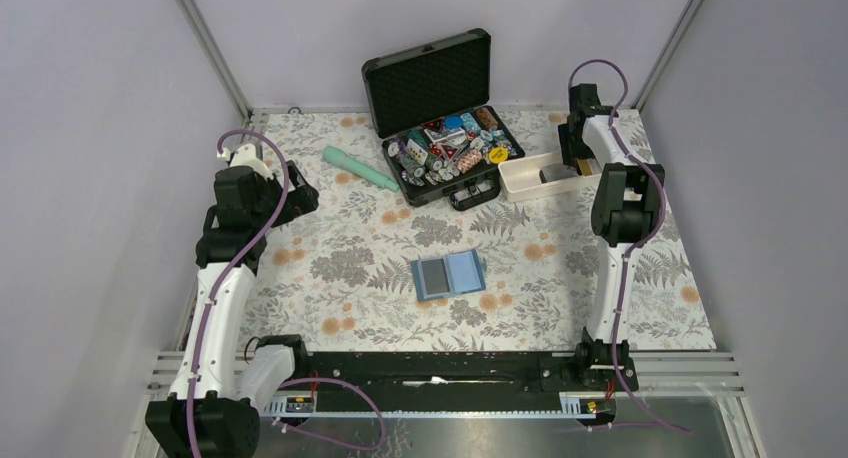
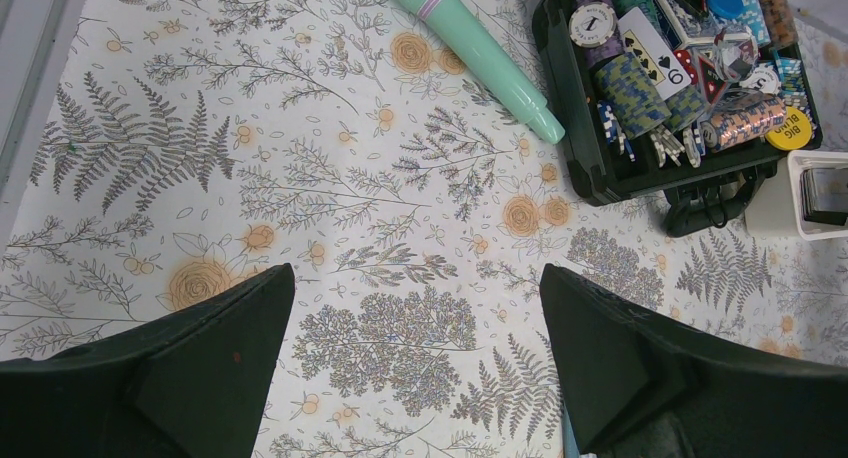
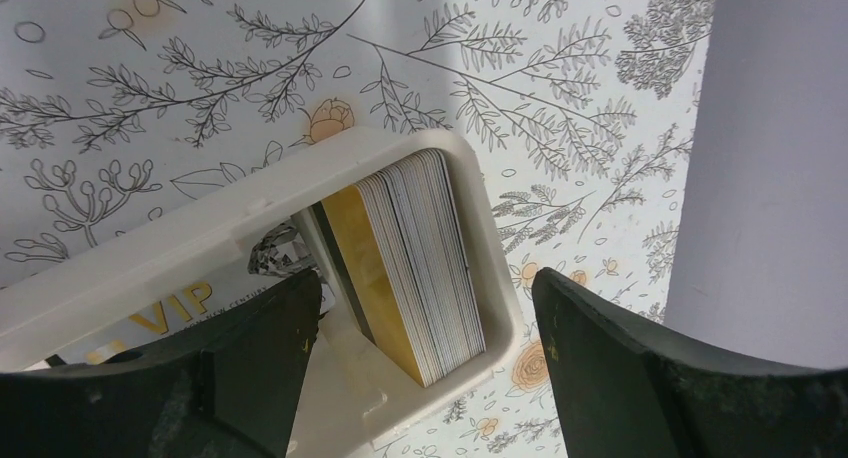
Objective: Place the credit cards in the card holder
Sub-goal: Pick up the credit card from the storage box.
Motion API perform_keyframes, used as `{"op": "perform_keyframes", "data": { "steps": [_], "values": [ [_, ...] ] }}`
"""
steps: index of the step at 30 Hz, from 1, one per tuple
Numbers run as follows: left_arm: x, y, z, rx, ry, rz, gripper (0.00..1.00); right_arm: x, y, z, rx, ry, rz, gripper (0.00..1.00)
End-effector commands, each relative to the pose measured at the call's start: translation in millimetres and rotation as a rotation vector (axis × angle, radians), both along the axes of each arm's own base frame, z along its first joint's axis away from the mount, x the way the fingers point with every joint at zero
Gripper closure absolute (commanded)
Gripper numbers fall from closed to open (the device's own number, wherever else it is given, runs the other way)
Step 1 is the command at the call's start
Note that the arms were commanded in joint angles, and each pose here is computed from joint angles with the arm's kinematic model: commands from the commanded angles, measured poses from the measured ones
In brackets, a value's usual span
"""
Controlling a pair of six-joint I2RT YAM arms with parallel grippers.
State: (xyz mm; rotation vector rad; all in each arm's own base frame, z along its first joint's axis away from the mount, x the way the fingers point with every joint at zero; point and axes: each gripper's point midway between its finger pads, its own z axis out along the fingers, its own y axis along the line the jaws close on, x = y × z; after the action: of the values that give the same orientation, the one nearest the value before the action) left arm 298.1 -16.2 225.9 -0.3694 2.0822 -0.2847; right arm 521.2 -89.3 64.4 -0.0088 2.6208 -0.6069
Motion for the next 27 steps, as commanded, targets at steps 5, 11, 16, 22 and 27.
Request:
{"op": "perform_keyframes", "data": {
  "steps": [5, 11, 16, 22, 27],
  "values": [
    [4.9, -0.4, 14.4, 0.011, -0.068, -0.007, 0.01, 1.8, -13.0, 2.3, -0.049, 0.017, -0.024, 0.23],
    [5.0, -0.9, 14.5, 0.011, -0.068, -0.009, 0.01, 2.4, -13.6, 10.8, -0.045, -0.001, -0.031, 0.4],
    [5.0, -0.9, 14.7, 0.009, -0.068, -0.008, 0.01, 4.4, -11.8, 25.0, -0.034, -0.026, -0.031, 0.43],
    [4.6, -1.8, 14.9, 0.007, -0.069, -0.011, 0.01, 6.3, -10.0, 35.5, -0.025, -0.04, -0.027, 0.44],
    [4.9, -1.7, 15.1, 0.008, -0.07, -0.012, 0.01, 5.5, -9.9, 37.3, -0.025, -0.039, -0.028, 0.44]
  ]
}}
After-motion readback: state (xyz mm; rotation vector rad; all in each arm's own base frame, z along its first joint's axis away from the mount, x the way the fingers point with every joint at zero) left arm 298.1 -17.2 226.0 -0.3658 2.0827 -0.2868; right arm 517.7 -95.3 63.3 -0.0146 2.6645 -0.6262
